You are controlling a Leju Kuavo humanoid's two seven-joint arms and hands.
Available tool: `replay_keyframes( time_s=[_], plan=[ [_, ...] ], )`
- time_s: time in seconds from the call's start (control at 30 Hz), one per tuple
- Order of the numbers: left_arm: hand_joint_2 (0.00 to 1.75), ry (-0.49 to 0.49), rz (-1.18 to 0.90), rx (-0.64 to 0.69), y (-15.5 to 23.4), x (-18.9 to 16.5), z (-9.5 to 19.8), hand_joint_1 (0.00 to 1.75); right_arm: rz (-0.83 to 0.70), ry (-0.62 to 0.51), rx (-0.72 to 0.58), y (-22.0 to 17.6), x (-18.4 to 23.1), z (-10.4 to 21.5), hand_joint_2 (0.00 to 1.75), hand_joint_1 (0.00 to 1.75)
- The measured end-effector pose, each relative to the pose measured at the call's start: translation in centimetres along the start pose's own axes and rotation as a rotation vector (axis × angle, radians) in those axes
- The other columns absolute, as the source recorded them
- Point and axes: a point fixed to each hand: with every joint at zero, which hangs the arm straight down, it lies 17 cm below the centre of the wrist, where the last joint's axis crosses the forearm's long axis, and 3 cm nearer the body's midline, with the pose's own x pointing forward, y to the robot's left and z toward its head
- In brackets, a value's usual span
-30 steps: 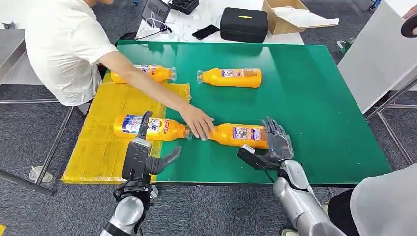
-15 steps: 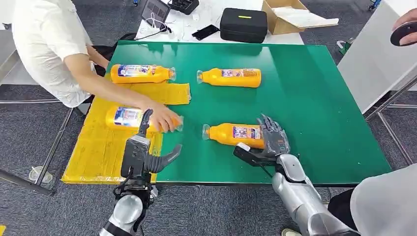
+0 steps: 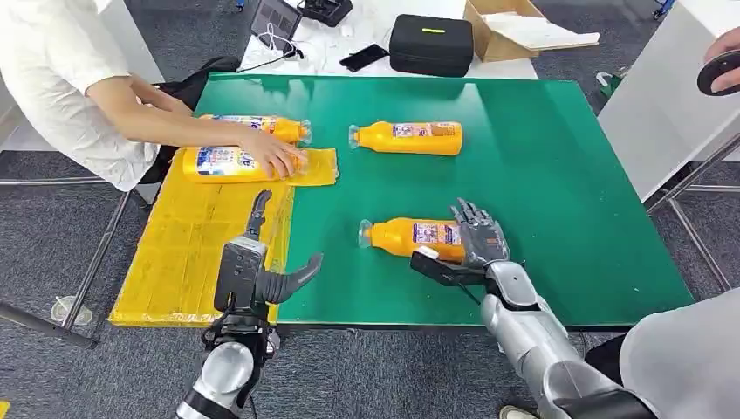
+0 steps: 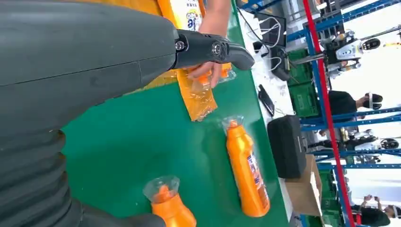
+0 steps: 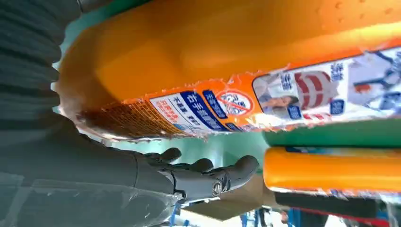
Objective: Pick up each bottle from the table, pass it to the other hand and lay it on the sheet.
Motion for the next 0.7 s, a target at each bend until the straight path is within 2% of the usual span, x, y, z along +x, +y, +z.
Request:
replay_keyframes(
  time_s=[0.03, 0.07, 0.1, 0.33, 0.7],
  plan=[
    [1.75, 0.001, 0.004, 0.001, 0.0, 0.0, 0.0, 0.0, 0.008, 0.012, 0.025, 0.1, -0.2, -0.2, 1.75, 0.42],
    [1.75, 0.002, 0.005, 0.0, 0.0, 0.0, -0.1, 0.0, 0.016, 0.024, 0.054, 0.4, -0.4, -0.4, 1.75, 1.5],
    [1.75, 0.002, 0.008, 0.0, -0.1, 0.1, -0.1, 0.0, 0.022, 0.029, 0.076, 0.5, -0.5, -0.6, 1.75, 1.75],
    [1.75, 0.005, 0.018, -0.002, -0.4, 0.1, -0.4, 0.0, 0.023, 0.039, 0.2, 1.8, -0.9, -0.8, 1.75, 1.75],
    [1.75, 0.013, 0.02, -0.016, -0.9, -0.2, -0.6, 0.0, -0.096, 0.027, 0.354, 2.9, -0.7, -0.6, 1.75, 1.75]
  ],
)
